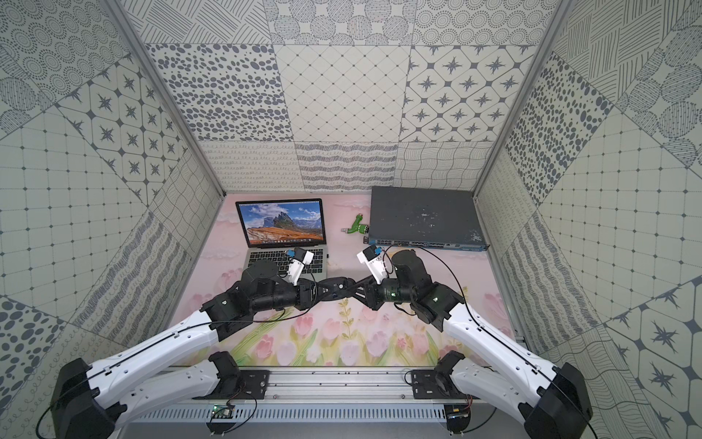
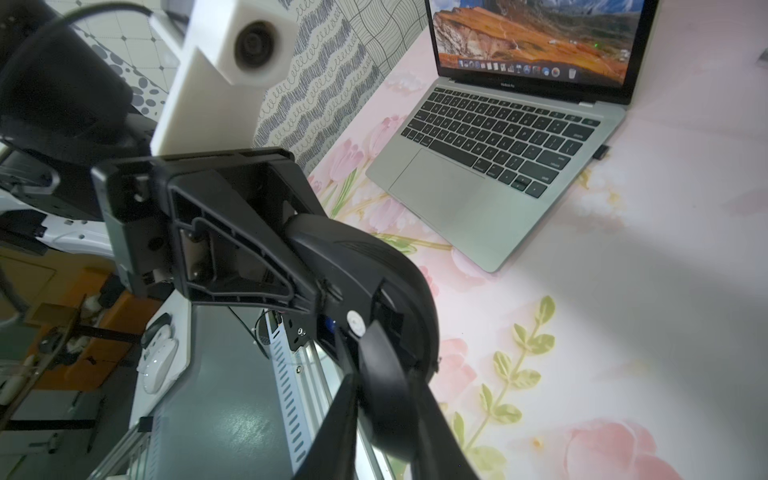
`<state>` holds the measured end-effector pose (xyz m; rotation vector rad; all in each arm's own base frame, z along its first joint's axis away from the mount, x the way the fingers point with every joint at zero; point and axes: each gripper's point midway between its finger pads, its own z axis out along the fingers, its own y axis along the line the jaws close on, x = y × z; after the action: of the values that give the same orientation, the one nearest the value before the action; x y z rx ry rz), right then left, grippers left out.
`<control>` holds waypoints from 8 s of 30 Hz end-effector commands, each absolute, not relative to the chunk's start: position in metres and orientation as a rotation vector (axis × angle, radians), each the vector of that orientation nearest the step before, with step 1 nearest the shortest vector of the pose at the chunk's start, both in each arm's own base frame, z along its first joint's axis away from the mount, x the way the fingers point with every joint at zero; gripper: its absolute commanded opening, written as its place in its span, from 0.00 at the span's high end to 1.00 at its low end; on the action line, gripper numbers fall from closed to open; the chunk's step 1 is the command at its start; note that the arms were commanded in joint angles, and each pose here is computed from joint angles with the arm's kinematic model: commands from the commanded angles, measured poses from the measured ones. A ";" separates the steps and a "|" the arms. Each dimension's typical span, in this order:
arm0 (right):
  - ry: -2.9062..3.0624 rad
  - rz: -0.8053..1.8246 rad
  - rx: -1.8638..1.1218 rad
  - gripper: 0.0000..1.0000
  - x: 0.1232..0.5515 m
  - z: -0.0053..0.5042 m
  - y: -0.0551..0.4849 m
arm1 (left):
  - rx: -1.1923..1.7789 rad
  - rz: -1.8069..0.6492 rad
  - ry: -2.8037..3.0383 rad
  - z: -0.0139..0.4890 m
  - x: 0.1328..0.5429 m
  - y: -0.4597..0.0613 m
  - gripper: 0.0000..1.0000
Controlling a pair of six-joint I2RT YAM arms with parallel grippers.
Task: Remove the wireless mouse receiver from the laptop
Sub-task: Remove the lid from the mouse, then place the lid at the center of the board, then take out the USB plug from the USB port.
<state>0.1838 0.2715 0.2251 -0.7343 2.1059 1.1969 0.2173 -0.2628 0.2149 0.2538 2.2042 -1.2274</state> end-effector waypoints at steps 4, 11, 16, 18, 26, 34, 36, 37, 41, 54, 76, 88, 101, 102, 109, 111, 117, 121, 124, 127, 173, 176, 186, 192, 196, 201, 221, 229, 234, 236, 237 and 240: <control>2.073 1.204 -0.725 0.90 0.186 0.231 0.270 | 0.283 -1.284 2.135 0.232 0.217 -0.265 0.86; 2.044 1.223 -0.706 1.00 0.186 0.241 0.264 | 0.258 -1.188 2.149 0.227 0.221 -0.251 0.87; 2.032 1.164 -0.667 1.00 0.190 0.252 0.254 | 0.172 -1.027 2.232 0.205 0.229 -0.225 0.86; 2.068 1.059 -0.641 1.00 0.199 0.248 0.245 | 0.151 -1.014 2.252 0.198 0.228 -0.219 0.87; 2.263 0.329 -0.505 1.00 0.264 0.199 0.183 | 0.102 -1.005 2.292 0.179 0.220 -0.205 0.86; 2.410 -0.197 -0.645 1.00 0.302 0.131 0.185 | 0.081 -0.953 2.318 0.172 0.214 -0.192 0.86; 2.437 -0.297 -0.675 1.00 0.306 0.116 0.186 | 0.077 -0.963 2.328 0.168 0.212 -0.192 0.86; 2.451 -0.337 -0.681 1.00 0.309 0.109 0.186 | 0.073 -0.969 2.337 0.164 0.212 -0.192 0.86; 2.486 -0.477 -0.712 1.00 0.314 0.084 0.180 | 0.062 -1.010 2.367 0.150 0.207 -0.196 0.86; 2.539 -0.594 -0.829 0.97 0.307 0.035 0.181 | 0.048 -1.039 2.411 0.134 0.201 -0.197 0.85; 2.253 0.499 -1.120 0.62 0.317 0.133 0.283 | 0.067 -1.093 2.451 0.139 0.186 -0.197 0.84; 1.728 0.449 -1.843 0.52 0.370 0.090 0.335 | -0.043 -1.016 2.550 0.129 0.164 -0.174 0.82; 1.673 0.433 -2.049 0.60 0.406 0.038 0.354 | -0.108 -1.015 2.568 0.118 0.160 -0.169 0.82; 1.667 0.435 -2.048 0.60 0.408 0.038 0.355 | -0.104 -1.012 2.570 0.118 0.160 -0.169 0.82; 1.698 0.485 -2.075 0.63 0.410 0.024 0.360 | -0.096 -1.013 2.570 0.117 0.160 -0.170 0.82; 1.714 0.504 -2.100 0.63 0.405 0.018 0.360 | -0.088 -1.020 2.566 0.118 0.160 -0.171 0.81; 1.783 0.533 -2.157 0.66 0.393 0.009 0.361 | -0.079 -1.033 2.564 0.119 0.160 -0.172 0.81; 1.860 0.519 -2.163 0.67 0.391 0.004 0.361 | -0.073 -1.043 2.561 0.119 0.159 -0.173 0.81; 1.899 0.472 -2.163 0.67 0.391 0.000 0.366 | -0.072 -1.041 2.561 0.119 0.159 -0.173 0.81; 1.924 0.456 -2.157 0.68 0.391 -0.003 0.370 | -0.070 -1.040 2.563 0.119 0.159 -0.173 0.81; 2.155 0.369 -2.010 1.00 0.383 0.035 0.293 | -0.056 -1.051 2.545 0.121 0.160 -0.175 0.81; 2.182 0.373 -1.976 1.00 0.381 0.042 0.286 | -0.058 -1.055 2.541 0.122 0.160 -0.175 0.81; 2.235 0.272 -1.889 1.00 0.379 0.054 0.261 | -0.045 -1.060 2.538 0.119 0.162 -0.177 0.81; 2.240 0.243 -1.874 1.00 0.382 0.045 0.257 | -0.036 -1.062 2.542 0.118 0.162 -0.178 0.81; 2.245 0.248 -1.854 1.00 0.384 0.037 0.255 | -0.022 -1.072 2.517 0.122 0.165 -0.180 0.81; 2.241 0.250 -1.850 1.00 0.384 0.028 0.250 | -0.049 -1.010 2.480 0.121 0.178 -0.176 0.81; 2.242 0.307 -1.803 1.00 0.380 0.035 0.252 | -0.267 -1.028 2.399 0.070 0.287 -0.158 0.86; 2.250 0.265 -1.792 1.00 0.383 0.039 0.242 | -0.348 -1.003 2.428 0.047 0.287 -0.140 0.86; 2.274 0.186 -1.804 1.00 0.384 0.035 0.225 | -0.370 -1.010 2.438 0.040 0.285 -0.135 0.86; 2.286 0.171 -1.804 1.00 0.385 0.033 0.220 | -0.376 -1.006 2.440 0.038 0.284 -0.132 0.86; 2.291 0.162 -1.807 1.00 0.385 0.032 0.217 | -0.376 -1.006 2.442 0.037 0.283 -0.131 0.86; 2.298 0.183 -1.780 1.00 0.386 0.036 0.214 | -0.379 -1.004 2.446 0.035 0.282 -0.129 0.86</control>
<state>0.3871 0.2211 0.0254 -1.7889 2.3002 0.2073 0.2859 -0.1390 0.0473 -0.3666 2.4171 -1.0551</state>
